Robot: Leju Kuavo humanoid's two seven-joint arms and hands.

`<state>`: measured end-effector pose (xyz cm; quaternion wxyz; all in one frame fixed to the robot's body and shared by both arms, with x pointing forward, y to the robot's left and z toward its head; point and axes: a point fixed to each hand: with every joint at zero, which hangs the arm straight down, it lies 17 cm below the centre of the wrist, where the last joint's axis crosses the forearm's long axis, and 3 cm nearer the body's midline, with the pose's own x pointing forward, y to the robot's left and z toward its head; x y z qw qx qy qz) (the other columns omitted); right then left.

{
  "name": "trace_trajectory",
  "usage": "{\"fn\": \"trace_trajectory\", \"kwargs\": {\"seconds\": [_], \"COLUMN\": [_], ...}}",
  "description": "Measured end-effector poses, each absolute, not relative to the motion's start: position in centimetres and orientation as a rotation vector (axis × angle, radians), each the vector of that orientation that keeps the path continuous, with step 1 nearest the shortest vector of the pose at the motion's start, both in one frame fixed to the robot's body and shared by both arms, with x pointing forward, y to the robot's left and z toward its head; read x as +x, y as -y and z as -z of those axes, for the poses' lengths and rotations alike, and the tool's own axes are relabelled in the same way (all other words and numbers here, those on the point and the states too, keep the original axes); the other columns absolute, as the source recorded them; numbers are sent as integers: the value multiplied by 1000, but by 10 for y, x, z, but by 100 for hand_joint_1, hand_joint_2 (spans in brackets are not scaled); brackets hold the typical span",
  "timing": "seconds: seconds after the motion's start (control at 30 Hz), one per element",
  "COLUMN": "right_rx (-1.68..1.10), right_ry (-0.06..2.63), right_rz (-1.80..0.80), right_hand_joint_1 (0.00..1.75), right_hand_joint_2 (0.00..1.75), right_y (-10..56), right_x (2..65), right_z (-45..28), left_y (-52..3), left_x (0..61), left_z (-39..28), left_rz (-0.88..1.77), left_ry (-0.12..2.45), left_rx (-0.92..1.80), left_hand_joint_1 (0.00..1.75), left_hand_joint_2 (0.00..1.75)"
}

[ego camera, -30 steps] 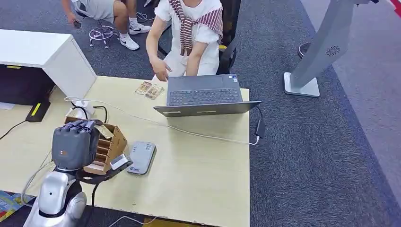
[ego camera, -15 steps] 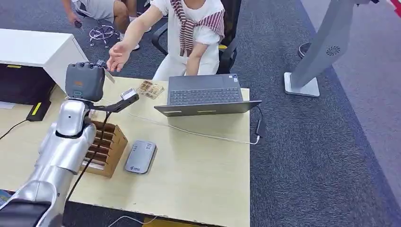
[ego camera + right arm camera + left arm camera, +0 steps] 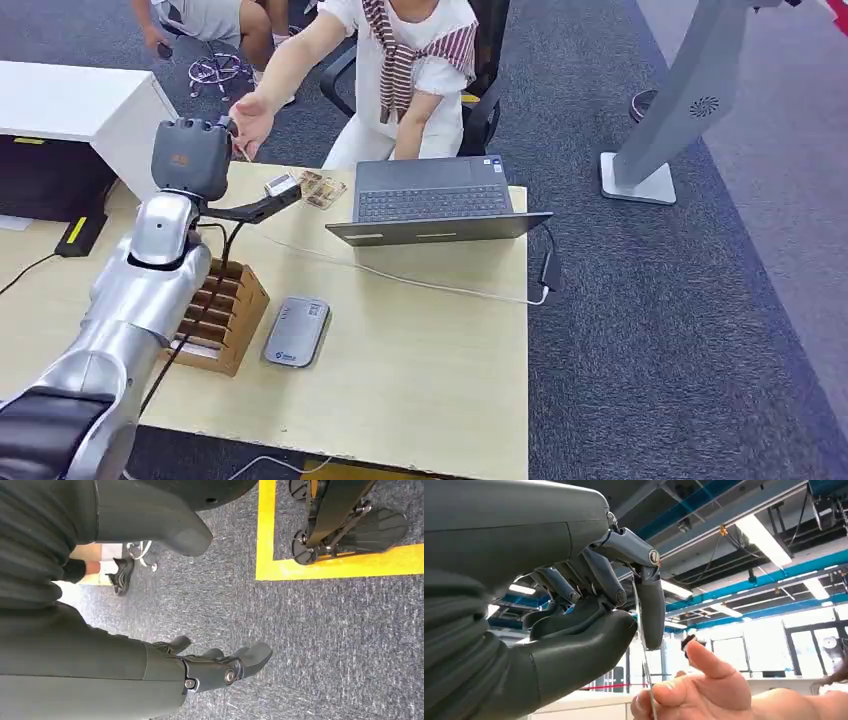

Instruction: Pass the card to the sensor for recognition and then transmit it.

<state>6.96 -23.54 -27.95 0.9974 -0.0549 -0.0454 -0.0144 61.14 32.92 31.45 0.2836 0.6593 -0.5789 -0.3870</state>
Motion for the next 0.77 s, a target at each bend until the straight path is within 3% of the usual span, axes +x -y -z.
{"fn": "trace_trajectory", "kwargs": {"seconds": [0.07,0.1,0.77], "right_rx": [-110,-110,-111], "right_ry": [90,88,91], "right_rz": [29,29,41], "right_hand_joint_1": [0,0,0], "right_hand_joint_2": [175,175,175], "right_y": [236,236,236], "right_x": [69,69,68], "right_z": [280,280,280], "left_y": [-331,-331,-331], "left_x": [612,612,607], "left_z": [-311,-310,-299], "left_rz": [1031,1031,937], "left_ry": [1539,1535,1592], "left_rx": [1760,1758,1648], "left_hand_joint_1": [175,0,0], "left_hand_joint_2": [175,175,175]}}
